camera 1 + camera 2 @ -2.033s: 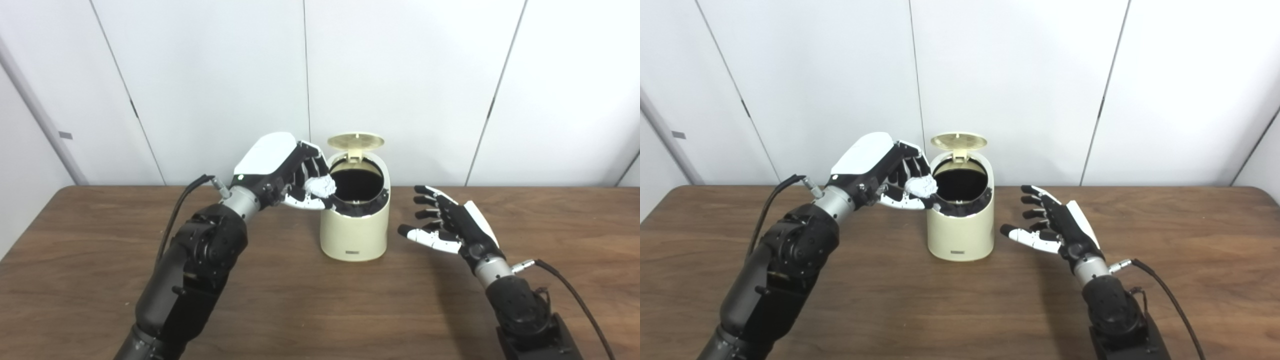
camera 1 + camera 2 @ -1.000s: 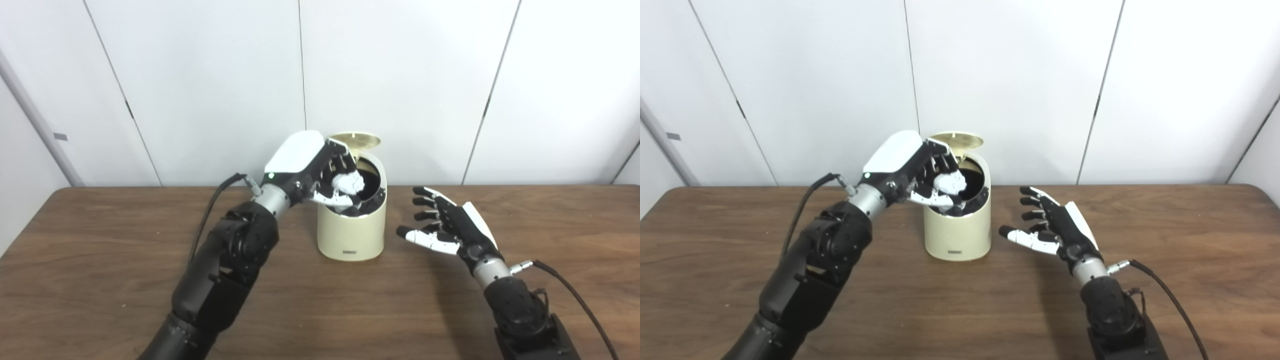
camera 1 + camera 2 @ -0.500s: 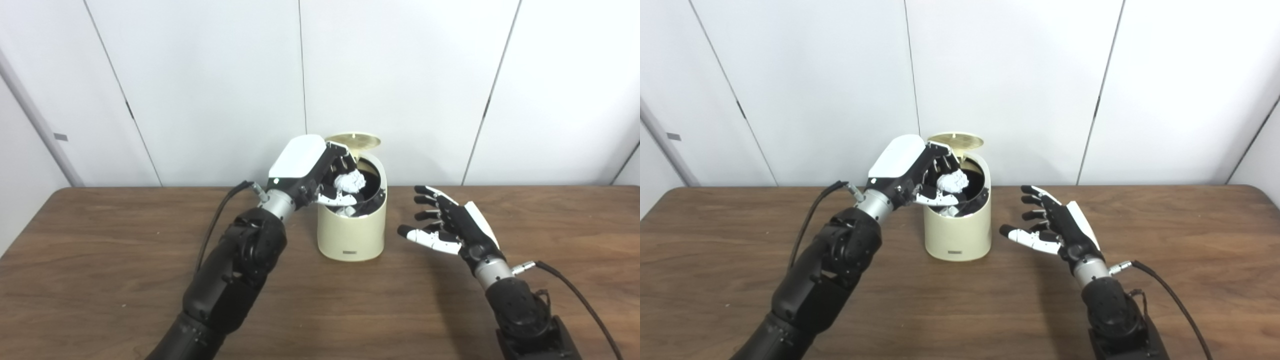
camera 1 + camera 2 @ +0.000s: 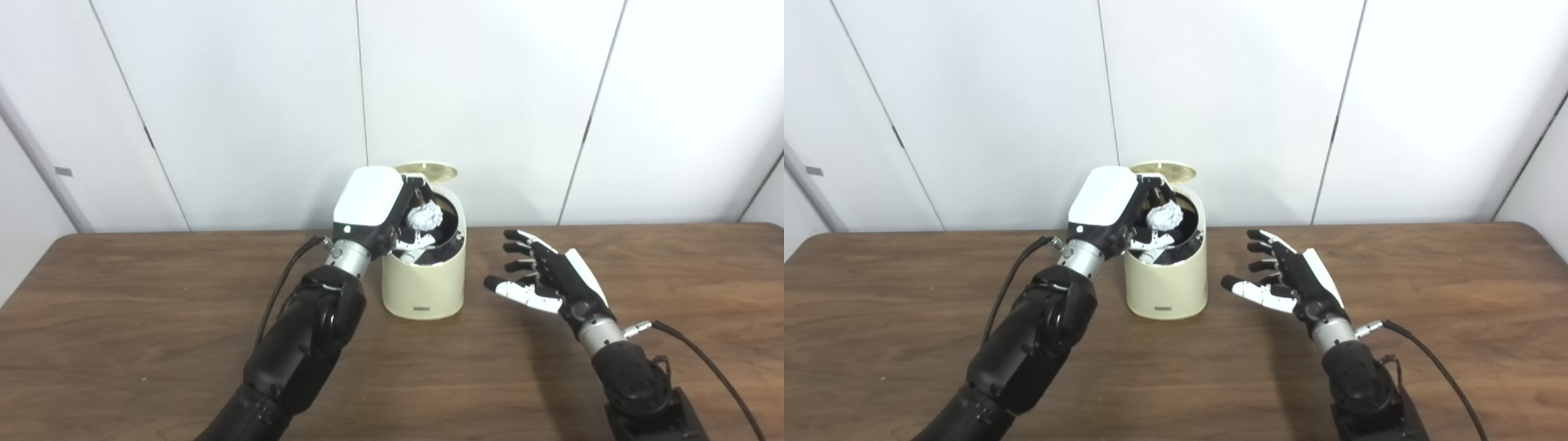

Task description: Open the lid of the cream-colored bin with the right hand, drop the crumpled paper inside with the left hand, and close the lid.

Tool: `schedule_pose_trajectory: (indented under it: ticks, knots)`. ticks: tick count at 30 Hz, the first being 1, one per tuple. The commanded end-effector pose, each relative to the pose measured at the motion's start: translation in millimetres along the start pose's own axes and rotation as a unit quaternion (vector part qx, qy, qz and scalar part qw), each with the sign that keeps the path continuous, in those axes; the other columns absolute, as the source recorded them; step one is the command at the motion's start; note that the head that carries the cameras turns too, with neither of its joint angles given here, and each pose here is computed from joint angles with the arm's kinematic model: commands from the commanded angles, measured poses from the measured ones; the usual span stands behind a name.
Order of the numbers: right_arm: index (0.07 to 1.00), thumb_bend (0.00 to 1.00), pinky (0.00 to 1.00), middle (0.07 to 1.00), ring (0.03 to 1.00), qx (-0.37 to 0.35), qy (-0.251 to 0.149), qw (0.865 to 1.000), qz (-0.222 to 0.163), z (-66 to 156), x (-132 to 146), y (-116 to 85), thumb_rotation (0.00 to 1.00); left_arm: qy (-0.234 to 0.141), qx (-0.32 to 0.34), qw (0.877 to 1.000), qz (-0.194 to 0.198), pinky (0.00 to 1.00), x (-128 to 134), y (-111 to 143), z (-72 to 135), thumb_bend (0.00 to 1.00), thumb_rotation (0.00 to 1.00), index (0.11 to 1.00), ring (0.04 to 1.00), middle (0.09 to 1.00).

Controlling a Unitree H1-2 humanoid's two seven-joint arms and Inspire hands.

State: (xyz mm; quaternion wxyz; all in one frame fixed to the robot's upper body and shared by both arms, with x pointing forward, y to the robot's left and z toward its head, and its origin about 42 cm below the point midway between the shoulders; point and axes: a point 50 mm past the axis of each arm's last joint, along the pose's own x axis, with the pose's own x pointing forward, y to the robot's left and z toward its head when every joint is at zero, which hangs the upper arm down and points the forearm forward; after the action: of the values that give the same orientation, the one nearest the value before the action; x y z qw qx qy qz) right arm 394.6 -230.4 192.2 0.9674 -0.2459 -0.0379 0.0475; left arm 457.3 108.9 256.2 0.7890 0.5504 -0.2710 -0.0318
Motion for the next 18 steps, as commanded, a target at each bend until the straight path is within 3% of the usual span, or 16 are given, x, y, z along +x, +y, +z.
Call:
schedule_pose_trajectory:
  ticks: [1, 4, 9, 10, 12, 17, 18]
  knots:
    - [0.861, 0.58, 0.58, 0.835, 0.719, -0.002, -0.04, 0.999, -0.014, 17, 5, -12, 0.42, -0.008, 0.019, 0.999, 0.037, 0.3, 16, 19, 0, 0.49, 0.0, 0.56, 0.358, 0.481]
    - [0.866, 0.57, 0.59, 0.841, 0.719, 0.0, -0.041, 0.999, -0.013, 17, 5, -13, 0.41, -0.006, 0.023, 0.999, 0.035, 0.36, 15, 21, -2, 0.5, 0.0, 0.522, 0.397, 0.502]
    - [0.859, 0.56, 0.58, 0.834, 0.711, 0.006, -0.044, 0.999, -0.013, 20, 6, -12, 0.36, 0.001, 0.022, 0.999, 0.027, 0.37, 15, 25, -3, 0.5, 0.0, 0.537, 0.399, 0.499]
    - [0.859, 0.55, 0.58, 0.833, 0.71, 0.004, -0.043, 0.999, -0.013, 20, 6, -12, 0.36, 0.001, 0.024, 0.999, 0.025, 0.39, 15, 26, -4, 0.51, 0.0, 0.522, 0.454, 0.488]
    - [0.858, 0.55, 0.58, 0.833, 0.711, 0.005, -0.042, 0.999, -0.014, 21, 6, -12, 0.36, 0.0, 0.025, 0.999, 0.021, 0.41, 15, 27, -4, 0.52, 0.04, 0.499, 0.51, 0.558]
    - [0.853, 0.54, 0.58, 0.827, 0.708, 0.002, -0.044, 0.999, -0.015, 22, 6, -13, 0.32, 0.0, 0.023, 1.0, 0.009, 0.4, 14, 31, -1, 0.52, 0.06, 0.494, 0.511, 0.581]
    - [0.855, 0.53, 0.58, 0.83, 0.711, 0.001, -0.045, 0.999, -0.016, 22, 6, -14, 0.32, 0.0, 0.025, 1.0, 0.007, 0.41, 13, 32, -1, 0.76, 0.05, 0.563, 0.524, 0.591]
